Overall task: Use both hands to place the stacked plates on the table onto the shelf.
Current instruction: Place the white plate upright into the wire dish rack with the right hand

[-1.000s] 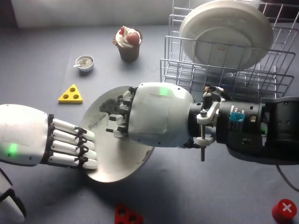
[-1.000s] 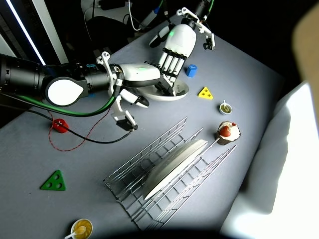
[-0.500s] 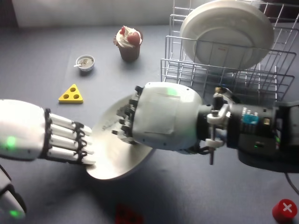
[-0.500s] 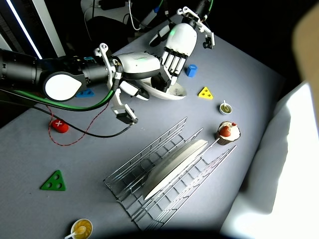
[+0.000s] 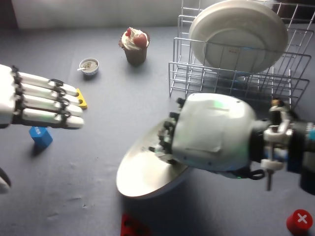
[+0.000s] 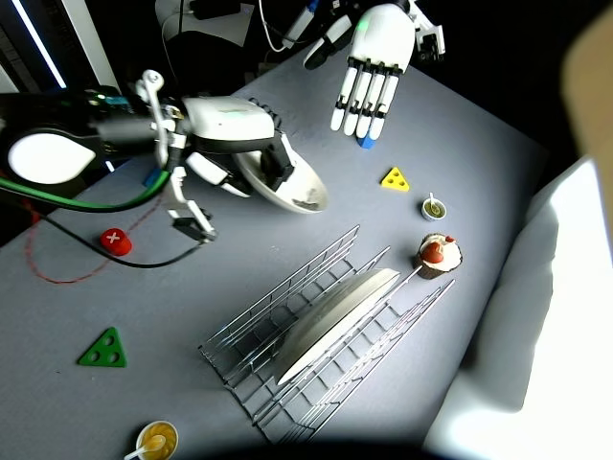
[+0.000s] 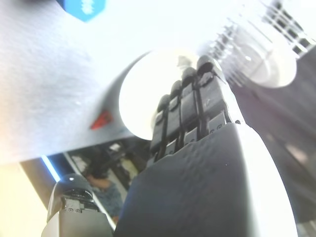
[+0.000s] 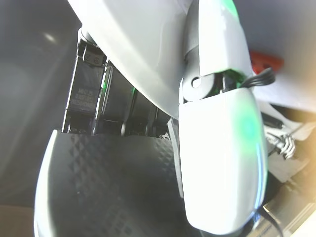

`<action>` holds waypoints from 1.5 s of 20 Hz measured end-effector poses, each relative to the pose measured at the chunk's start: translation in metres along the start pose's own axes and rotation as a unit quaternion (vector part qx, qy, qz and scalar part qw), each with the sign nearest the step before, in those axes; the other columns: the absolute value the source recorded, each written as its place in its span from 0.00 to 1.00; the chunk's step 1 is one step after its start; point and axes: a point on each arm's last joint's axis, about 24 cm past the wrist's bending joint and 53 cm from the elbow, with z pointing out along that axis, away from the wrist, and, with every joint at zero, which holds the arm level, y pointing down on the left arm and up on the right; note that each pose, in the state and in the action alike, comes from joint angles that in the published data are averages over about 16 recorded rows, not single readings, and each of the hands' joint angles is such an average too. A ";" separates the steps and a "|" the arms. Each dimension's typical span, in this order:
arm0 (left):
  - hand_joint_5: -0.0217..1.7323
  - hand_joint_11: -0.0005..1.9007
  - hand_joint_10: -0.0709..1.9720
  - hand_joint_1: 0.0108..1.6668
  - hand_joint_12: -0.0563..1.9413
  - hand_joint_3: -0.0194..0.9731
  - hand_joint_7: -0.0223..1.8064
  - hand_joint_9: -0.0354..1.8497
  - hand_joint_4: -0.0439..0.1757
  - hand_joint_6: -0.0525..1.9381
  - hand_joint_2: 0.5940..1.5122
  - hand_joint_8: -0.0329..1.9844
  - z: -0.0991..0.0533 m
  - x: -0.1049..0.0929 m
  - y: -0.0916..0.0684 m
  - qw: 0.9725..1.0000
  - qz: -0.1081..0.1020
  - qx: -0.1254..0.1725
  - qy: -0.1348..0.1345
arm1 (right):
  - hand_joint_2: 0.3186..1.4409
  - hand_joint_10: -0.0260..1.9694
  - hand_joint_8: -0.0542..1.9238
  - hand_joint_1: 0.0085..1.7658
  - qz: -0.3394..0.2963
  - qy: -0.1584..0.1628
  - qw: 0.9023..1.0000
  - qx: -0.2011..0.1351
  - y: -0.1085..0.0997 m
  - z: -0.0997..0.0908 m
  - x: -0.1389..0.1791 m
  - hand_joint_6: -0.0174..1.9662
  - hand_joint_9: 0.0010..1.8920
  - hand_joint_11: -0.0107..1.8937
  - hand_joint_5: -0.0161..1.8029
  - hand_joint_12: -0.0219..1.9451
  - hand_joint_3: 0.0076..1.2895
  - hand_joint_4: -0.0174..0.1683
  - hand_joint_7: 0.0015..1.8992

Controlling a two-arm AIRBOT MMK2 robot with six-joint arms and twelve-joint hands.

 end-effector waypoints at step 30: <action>0.05 0.05 0.04 0.03 0.03 0.04 0.06 0.07 0.20 0.03 0.37 0.02 -0.032 -0.041 -0.011 0.999 -0.005 0.013 -0.046 | 0.55 0.29 0.24 0.82 0.371 -0.108 0.918 0.091 -0.065 -0.072 -0.159 0.43 0.64 0.55 0.53 0.67 0.00 0.06 0.61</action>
